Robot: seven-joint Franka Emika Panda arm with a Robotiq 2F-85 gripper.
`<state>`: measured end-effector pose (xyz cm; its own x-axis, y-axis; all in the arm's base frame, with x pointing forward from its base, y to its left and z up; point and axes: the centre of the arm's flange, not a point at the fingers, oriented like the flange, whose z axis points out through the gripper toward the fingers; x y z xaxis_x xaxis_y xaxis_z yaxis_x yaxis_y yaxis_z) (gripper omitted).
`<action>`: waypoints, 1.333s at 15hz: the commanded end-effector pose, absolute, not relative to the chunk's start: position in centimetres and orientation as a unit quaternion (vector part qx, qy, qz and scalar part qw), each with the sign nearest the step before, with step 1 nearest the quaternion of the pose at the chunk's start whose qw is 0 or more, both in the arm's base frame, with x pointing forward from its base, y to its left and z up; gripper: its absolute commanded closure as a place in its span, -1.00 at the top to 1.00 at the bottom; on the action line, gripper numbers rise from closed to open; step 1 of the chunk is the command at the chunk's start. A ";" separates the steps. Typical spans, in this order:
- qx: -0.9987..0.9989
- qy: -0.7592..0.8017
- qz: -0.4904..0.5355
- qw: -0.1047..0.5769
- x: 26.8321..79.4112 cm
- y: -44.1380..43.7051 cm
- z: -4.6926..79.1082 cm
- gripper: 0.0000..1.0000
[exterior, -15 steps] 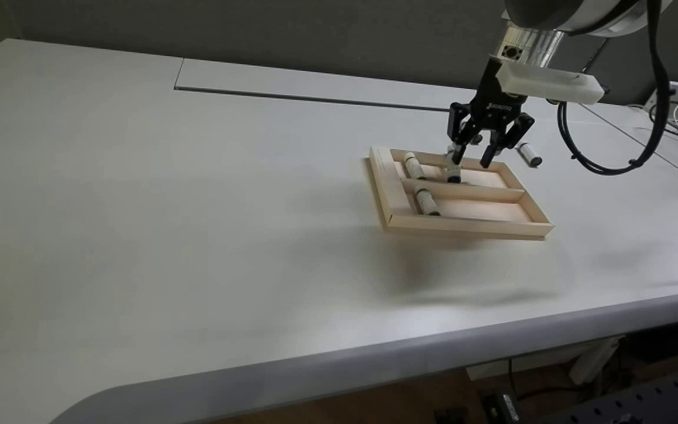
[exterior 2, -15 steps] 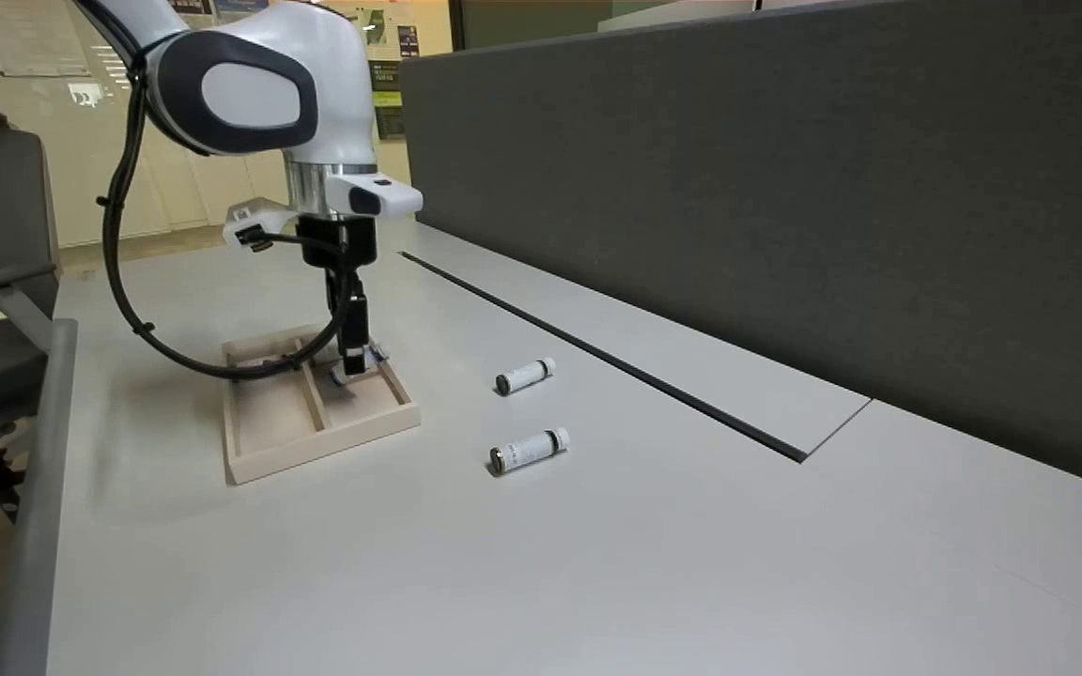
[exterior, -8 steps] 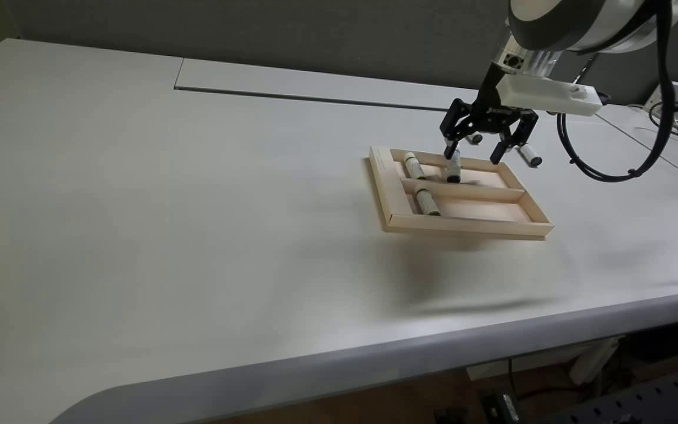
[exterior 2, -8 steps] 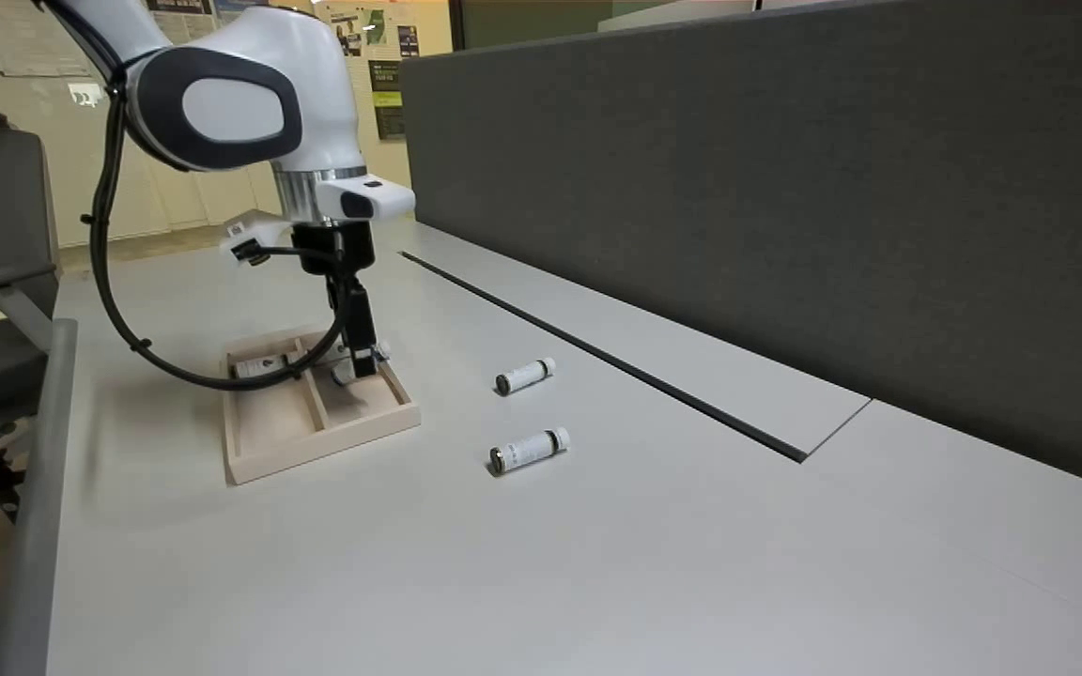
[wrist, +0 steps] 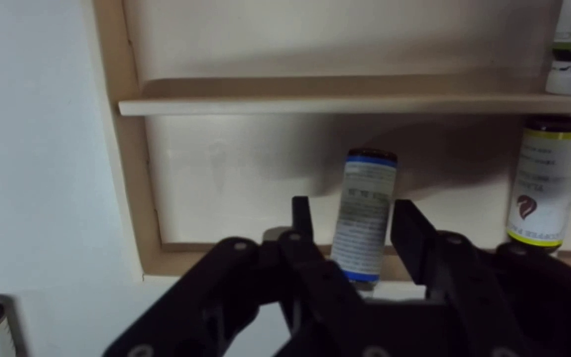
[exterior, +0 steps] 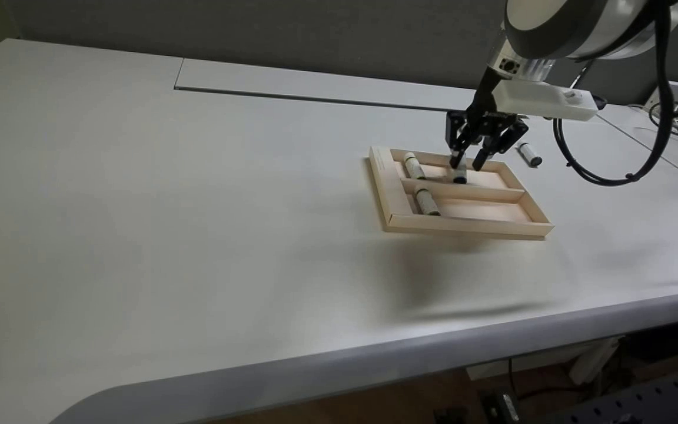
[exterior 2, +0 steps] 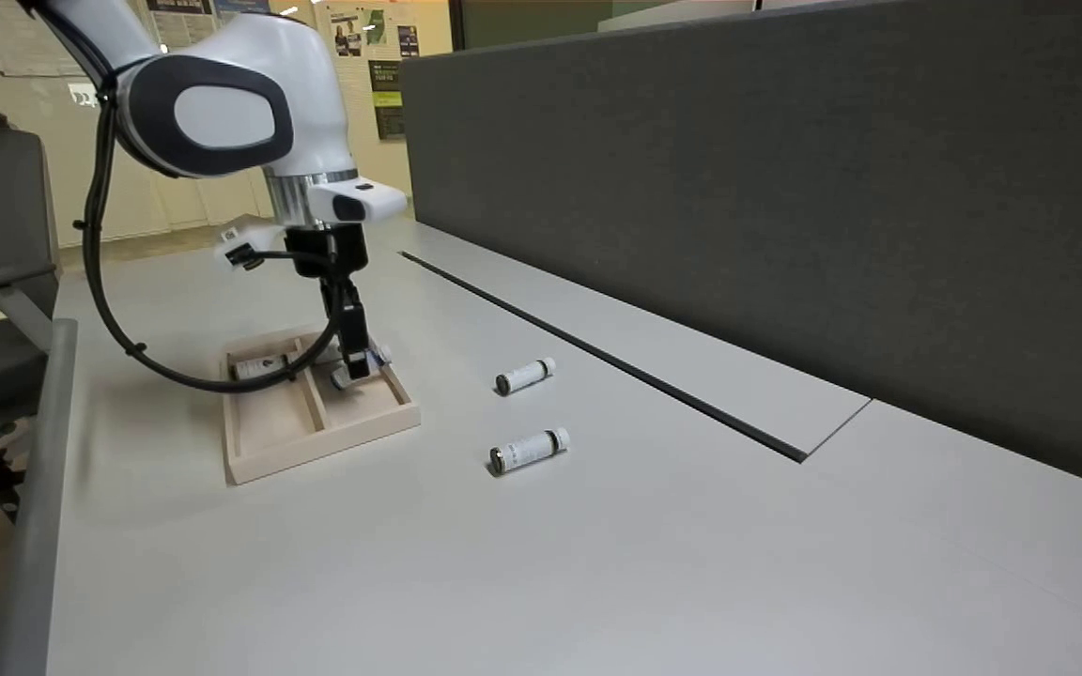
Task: Move the upright bottle to the top compartment of the box
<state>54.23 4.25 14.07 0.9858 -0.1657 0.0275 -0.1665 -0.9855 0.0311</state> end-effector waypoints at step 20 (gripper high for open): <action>0.988 -0.123 -0.080 -0.056 55.7 8.1 14.1 -0.87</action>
<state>54.33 7.79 14.00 0.9635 -0.2277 -0.1405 -0.2395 -0.9681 -0.0735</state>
